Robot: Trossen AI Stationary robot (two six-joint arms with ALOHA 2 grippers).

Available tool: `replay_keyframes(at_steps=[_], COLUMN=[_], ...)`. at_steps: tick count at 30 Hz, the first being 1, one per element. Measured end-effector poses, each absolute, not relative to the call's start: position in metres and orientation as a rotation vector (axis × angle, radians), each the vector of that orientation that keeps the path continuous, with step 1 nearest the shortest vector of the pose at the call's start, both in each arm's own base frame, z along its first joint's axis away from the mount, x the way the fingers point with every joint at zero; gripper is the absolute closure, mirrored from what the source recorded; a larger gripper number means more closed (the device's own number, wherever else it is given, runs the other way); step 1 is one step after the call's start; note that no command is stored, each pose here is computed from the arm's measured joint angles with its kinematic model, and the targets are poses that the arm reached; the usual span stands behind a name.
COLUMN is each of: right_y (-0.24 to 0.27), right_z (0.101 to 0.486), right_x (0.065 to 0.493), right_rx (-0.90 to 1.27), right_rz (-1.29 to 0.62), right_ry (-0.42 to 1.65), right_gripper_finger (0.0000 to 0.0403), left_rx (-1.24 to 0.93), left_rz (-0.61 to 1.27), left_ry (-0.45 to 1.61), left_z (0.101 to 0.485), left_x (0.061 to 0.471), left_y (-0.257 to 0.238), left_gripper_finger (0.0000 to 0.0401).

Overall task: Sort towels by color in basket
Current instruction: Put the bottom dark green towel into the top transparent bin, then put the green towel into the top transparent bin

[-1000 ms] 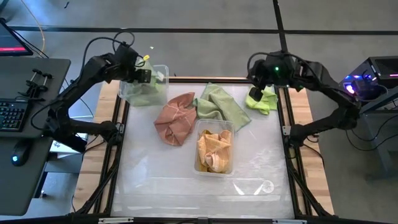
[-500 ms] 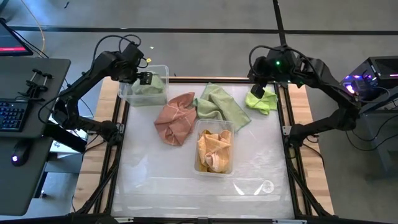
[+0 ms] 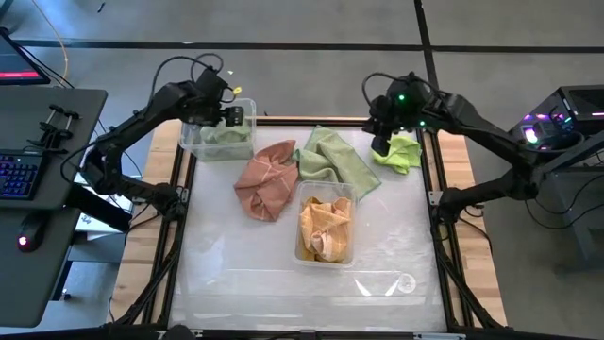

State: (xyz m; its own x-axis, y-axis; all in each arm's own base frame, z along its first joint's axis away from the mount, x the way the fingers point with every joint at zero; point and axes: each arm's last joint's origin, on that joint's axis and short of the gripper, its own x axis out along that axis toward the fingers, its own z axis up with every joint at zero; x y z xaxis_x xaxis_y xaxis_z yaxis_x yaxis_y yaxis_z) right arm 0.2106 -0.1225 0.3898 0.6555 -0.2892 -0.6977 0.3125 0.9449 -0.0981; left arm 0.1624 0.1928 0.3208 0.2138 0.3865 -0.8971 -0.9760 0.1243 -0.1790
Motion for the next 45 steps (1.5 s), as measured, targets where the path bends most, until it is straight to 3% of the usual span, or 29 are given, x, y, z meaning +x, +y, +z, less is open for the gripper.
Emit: replay_keyframes(at_steps=[6, 10, 12, 16, 21, 29, 38, 41, 45], right_y=[-0.123, -0.123, -0.123, -0.122, -0.126, -0.159, -0.206, -0.221, -0.219], right_z=[0.387, 0.389, 0.389, 0.389, 0.389, 0.361, 0.288, 0.262, 0.221], right_x=[0.214, 0.215, 0.214, 0.214, 0.214, 0.230, 0.239, 0.225, 0.193], right_rx=[0.068, 0.064, 0.064, 0.067, 0.106, 0.270, 0.427, 0.431, 0.519], right_rz=[-0.305, -0.308, -0.307, -0.306, -0.338, -0.373, -0.430, -0.492, -0.534], right_ry=[0.744, 0.726, 0.727, 0.735, 0.711, 0.784, 1.161, 1.282, 1.339], right_gripper_finger=[0.0318, 0.0318, 0.0318, 0.0318, 0.0318, 0.0313, 0.0212, 0.0182, 0.0172], left_rx=[-1.026, -1.051, -1.066, -1.076, -1.037, -1.006, -0.872, -0.817, -0.778], left_rz=[1.196, 1.318, 1.349, 1.347, 1.329, 1.329, 1.229, 1.211, 1.158], left_ry=[0.913, 0.951, 0.952, 0.945, 0.892, 0.606, 0.401, 0.377, 0.368], left_z=[0.271, 0.244, 0.235, 0.235, 0.265, 0.323, 0.356, 0.360, 0.361], left_x=[0.153, 0.139, 0.134, 0.134, 0.133, 0.118, 0.132, 0.141, 0.156], left_y=[0.208, 0.220, 0.226, 0.230, 0.221, 0.189, 0.138, 0.128, 0.117], left_gripper_finger=[0.0287, 0.0376, 0.0393, 0.0373, 0.0345, 0.0299, 0.0291, 0.0293, 0.0293])
